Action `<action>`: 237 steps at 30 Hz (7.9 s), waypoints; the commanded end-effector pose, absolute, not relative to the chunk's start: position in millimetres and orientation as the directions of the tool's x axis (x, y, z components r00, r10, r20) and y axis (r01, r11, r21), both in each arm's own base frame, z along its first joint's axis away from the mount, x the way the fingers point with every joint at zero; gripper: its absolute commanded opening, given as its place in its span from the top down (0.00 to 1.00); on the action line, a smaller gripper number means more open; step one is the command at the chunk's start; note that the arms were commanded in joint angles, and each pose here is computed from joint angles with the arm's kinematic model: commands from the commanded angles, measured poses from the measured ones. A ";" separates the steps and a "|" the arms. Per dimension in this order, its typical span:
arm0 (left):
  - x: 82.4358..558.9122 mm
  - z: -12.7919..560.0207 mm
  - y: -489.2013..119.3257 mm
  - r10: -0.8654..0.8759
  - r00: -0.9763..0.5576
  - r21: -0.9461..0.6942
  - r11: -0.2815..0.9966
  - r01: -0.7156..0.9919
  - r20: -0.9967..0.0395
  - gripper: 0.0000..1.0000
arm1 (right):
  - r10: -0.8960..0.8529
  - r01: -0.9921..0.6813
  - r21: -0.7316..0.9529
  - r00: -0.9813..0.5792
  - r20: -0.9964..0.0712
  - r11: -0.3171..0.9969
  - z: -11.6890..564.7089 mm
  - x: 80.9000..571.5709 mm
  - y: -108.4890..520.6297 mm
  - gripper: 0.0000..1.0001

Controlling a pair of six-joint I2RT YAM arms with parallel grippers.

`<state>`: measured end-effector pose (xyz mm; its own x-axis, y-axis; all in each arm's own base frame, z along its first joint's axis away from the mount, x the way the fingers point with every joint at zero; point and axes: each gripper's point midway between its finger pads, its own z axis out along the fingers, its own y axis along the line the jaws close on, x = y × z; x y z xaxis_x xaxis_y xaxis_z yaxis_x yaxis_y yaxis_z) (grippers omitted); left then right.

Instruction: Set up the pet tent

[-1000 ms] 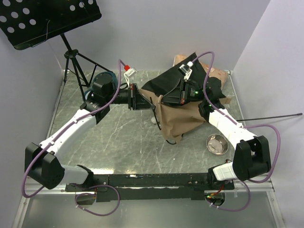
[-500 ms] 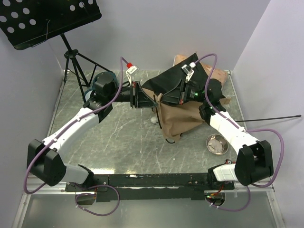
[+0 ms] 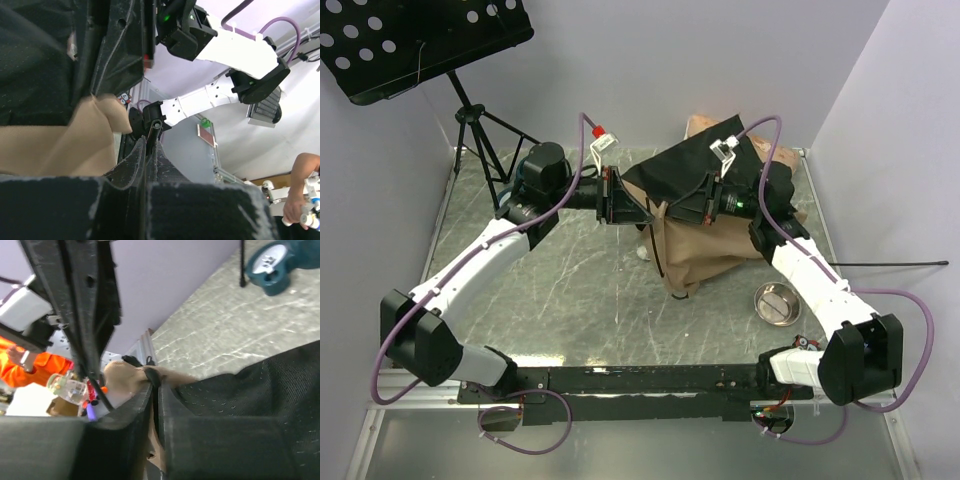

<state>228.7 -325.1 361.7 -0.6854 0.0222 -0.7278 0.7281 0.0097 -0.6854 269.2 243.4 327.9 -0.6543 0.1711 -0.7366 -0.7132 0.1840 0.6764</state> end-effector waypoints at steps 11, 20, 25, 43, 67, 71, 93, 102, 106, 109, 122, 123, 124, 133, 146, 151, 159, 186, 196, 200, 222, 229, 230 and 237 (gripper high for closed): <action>242.7 354.9 -327.4 0.041 -0.696 -0.694 0.061 0.717 -0.717 0.99 | 0.074 -0.881 0.370 -0.365 -0.928 0.294 380.4 255.0 206.4 0.19; 246.1 363.4 -329.7 0.024 -0.687 -0.686 0.041 0.727 -0.726 0.99 | 0.021 -0.903 0.400 -0.402 -0.915 0.157 358.4 207.6 240.4 0.29; 244.6 368.9 -329.9 0.021 -0.685 -0.684 0.026 0.729 -0.728 0.99 | 0.002 -0.910 0.379 -0.384 -0.923 0.169 343.6 209.4 258.2 0.29; 247.2 386.9 -333.5 -0.098 -0.719 -0.720 -0.040 0.693 -0.688 0.96 | 0.099 -0.873 0.464 -0.454 -0.886 0.151 340.7 216.3 281.6 1.00; 233.9 399.4 -343.9 -0.146 -0.747 -0.726 -0.175 0.664 -0.648 0.99 | 0.146 -0.842 0.524 -0.507 -0.849 0.126 348.7 220.9 279.5 0.82; 238.1 387.8 -329.3 -0.103 -0.727 -0.715 -0.132 0.686 -0.679 0.99 | 0.108 -0.898 0.431 -0.422 -0.900 0.088 377.0 216.6 252.0 0.34; 220.0 380.3 -339.1 0.045 -0.607 -0.604 -0.173 0.778 -0.794 0.99 | -0.167 -0.994 -0.071 0.058 -0.984 0.077 347.5 288.4 249.9 0.00; 217.8 378.0 -340.7 0.064 -0.608 -0.609 -0.178 0.773 -0.791 0.99 | -0.182 -0.995 -0.094 0.096 -0.979 -0.023 334.2 281.0 271.7 0.00; 217.0 379.4 -339.7 0.063 -0.608 -0.608 -0.180 0.773 -0.792 0.99 | -0.203 -0.998 -0.036 0.044 -0.978 -0.046 325.1 285.6 275.2 0.00; 215.3 379.1 -340.1 0.071 -0.608 -0.610 -0.184 0.771 -0.791 0.99 | -0.233 -0.997 0.012 0.006 -0.972 -0.073 313.3 286.0 276.2 0.00; 216.9 375.3 -338.5 0.100 -0.620 -0.628 -0.157 0.762 -0.778 0.99 | -0.223 -0.992 0.037 -0.010 -0.975 -0.117 324.1 261.2 271.8 1.00; 216.8 374.3 -338.2 0.106 -0.625 -0.633 -0.152 0.759 -0.774 0.99 | -0.213 -0.993 0.042 -0.018 -0.977 -0.108 328.8 261.1 272.3 1.00; 216.1 370.9 -338.5 0.119 -0.628 -0.639 -0.151 0.754 -0.769 0.99 | -0.196 -0.994 0.041 -0.020 -0.980 -0.105 334.6 260.2 273.1 1.00; 224.6 348.9 -336.0 0.194 -0.689 -0.712 -0.084 0.697 -0.698 0.99 | -0.048 -0.994 0.040 -0.035 -0.998 -0.100 378.9 247.9 275.5 1.00; 221.6 310.3 -326.4 0.247 -0.749 -0.775 -0.014 0.632 -0.615 0.99 | 0.091 -0.989 0.143 -0.147 -0.985 -0.046 414.1 254.2 260.4 1.00; 216.9 295.9 -322.6 0.269 -0.765 -0.792 0.013 0.611 -0.585 0.99 | 0.151 -0.980 0.197 -0.201 -0.968 -0.040 429.6 262.2 254.9 1.00; 212.6 293.0 -331.4 0.292 -0.746 -0.781 -0.004 0.625 -0.599 0.99 | 0.210 -0.966 0.257 -0.258 -0.943 -0.034 441.6 266.6 255.5 1.00; 295.7 417.7 -332.7 -0.280 -0.601 -0.634 0.037 0.772 -0.749 0.99 | 0.164 -0.894 0.347 -0.311 -0.936 0.284 358.4 271.4 266.1 1.00; 318.6 414.7 -342.5 -0.354 -0.671 -0.726 0.035 0.687 -0.652 0.99 | 0.089 -0.812 0.275 -0.268 -0.959 0.515 334.9 286.4 278.4 1.00; 314.6 422.0 -351.8 -0.351 -0.684 -0.729 -0.005 0.685 -0.640 0.99 | 0.072 -0.807 0.263 -0.266 -0.961 0.528 326.9 288.8 283.3 1.00; 217.4 436.3 -385.5 -0.026 -0.571 -0.534 -0.323 0.782 -0.821 0.99 | 0.222 -0.869 0.231 -0.144 -0.964 0.437 396.4 295.6 271.4 1.00; 194.7 359.1 -378.7 0.143 -0.677 -0.681 -0.320 0.659 -0.722 0.99 | 0.310 -0.816 0.352 -0.224 -0.924 0.459 367.8 309.8 243.3 1.00; 193.4 349.9 -378.6 0.163 -0.686 -0.697 -0.309 0.647 -0.709 0.99 | 0.331 -0.814 0.362 -0.222 -0.917 0.455 371.9 311.3 237.9 1.00; 196.1 321.0 -375.8 0.204 -0.731 -0.757 -0.249 0.604 -0.651 0.99 | 0.425 -0.835 0.407 -0.238 -0.873 0.370 391.4 299.2 230.4 1.00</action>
<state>211.4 -379.8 364.5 -0.6243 0.0299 -0.7806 0.7413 -0.2926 -0.6041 296.0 248.1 297.5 -0.5037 0.2318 -0.8322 -0.7298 0.4013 0.5535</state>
